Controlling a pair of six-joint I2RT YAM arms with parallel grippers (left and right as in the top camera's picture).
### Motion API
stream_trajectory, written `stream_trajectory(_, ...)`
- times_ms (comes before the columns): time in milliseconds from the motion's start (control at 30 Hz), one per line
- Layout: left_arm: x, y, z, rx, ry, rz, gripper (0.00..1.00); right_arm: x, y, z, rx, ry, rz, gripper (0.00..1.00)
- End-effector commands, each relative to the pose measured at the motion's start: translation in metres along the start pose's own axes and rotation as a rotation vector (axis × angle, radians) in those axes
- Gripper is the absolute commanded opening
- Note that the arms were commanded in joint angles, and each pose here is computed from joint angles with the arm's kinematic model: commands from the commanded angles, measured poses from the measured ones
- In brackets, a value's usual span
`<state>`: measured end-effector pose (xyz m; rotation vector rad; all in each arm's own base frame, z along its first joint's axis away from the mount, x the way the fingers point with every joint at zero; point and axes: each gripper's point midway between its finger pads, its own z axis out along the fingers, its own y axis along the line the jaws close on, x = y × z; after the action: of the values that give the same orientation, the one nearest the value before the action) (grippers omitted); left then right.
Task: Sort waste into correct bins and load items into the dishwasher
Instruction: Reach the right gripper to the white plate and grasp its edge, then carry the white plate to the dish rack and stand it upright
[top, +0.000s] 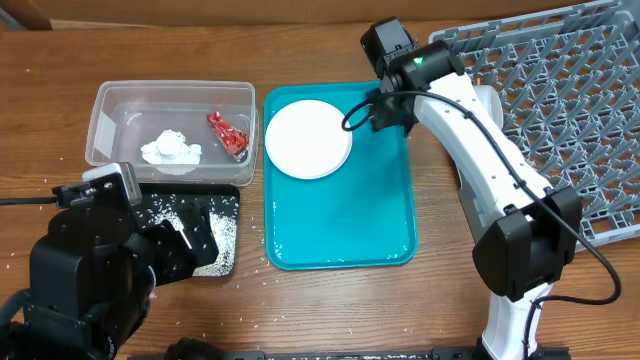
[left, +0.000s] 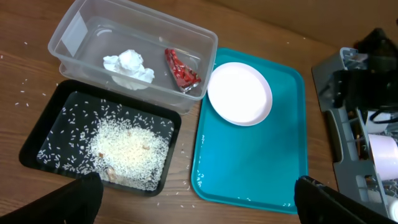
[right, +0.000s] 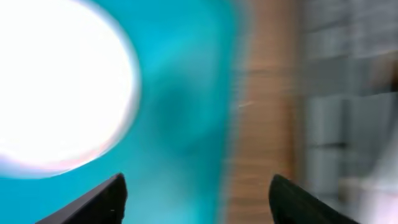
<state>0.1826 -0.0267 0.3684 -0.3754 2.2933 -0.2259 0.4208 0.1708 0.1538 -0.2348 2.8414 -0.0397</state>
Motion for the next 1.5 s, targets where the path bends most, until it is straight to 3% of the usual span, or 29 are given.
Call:
stream_trajectory(0,-0.003,0.0,-0.002,0.004,-0.011,0.0,1.0,0.028,0.076,-0.009,-0.438,0.163,0.088,0.69)
stream_trajectory(233,-0.003,0.0,-0.002,0.004,-0.011,0.0,1.0,0.047,0.064,0.073,-0.271,0.202,0.304,0.61)
stream_trajectory(367,-0.003,0.0,-0.002,0.004,-0.011,0.0,1.0,0.052,0.064,0.115,-0.24,0.192,0.306,0.59)
stream_trajectory(467,-0.003,0.0,-0.002,0.004,-0.011,0.0,1.0,0.051,0.067,0.128,-0.244,0.191,0.305,0.53)
stream_trajectory(733,-0.003,0.0,-0.002,0.004,-0.011,0.0,1.0,0.066,0.065,0.149,-0.214,0.252,0.325,0.21)
stream_trajectory(800,-0.003,0.0,-0.002,0.004,-0.011,0.0,1.0,0.067,0.063,0.146,-0.207,0.263,0.328,0.07)
stream_trajectory(1033,-0.003,0.0,-0.002,0.004,-0.011,0.0,1.0,0.024,0.015,0.089,-0.149,0.153,0.4,0.04)
stream_trajectory(1200,-0.003,0.0,-0.002,0.004,-0.011,0.0,1.0,-0.035,-0.064,-0.019,-0.068,-0.168,0.408,0.04)
stream_trajectory(1333,-0.003,0.0,-0.002,0.004,-0.011,0.0,1.0,-0.04,-0.151,-0.094,0.269,-0.385,0.401,0.04)
stream_trajectory(1467,-0.003,0.0,-0.002,0.004,-0.011,0.0,1.0,-0.023,-0.22,-0.152,0.649,-0.458,0.399,0.04)
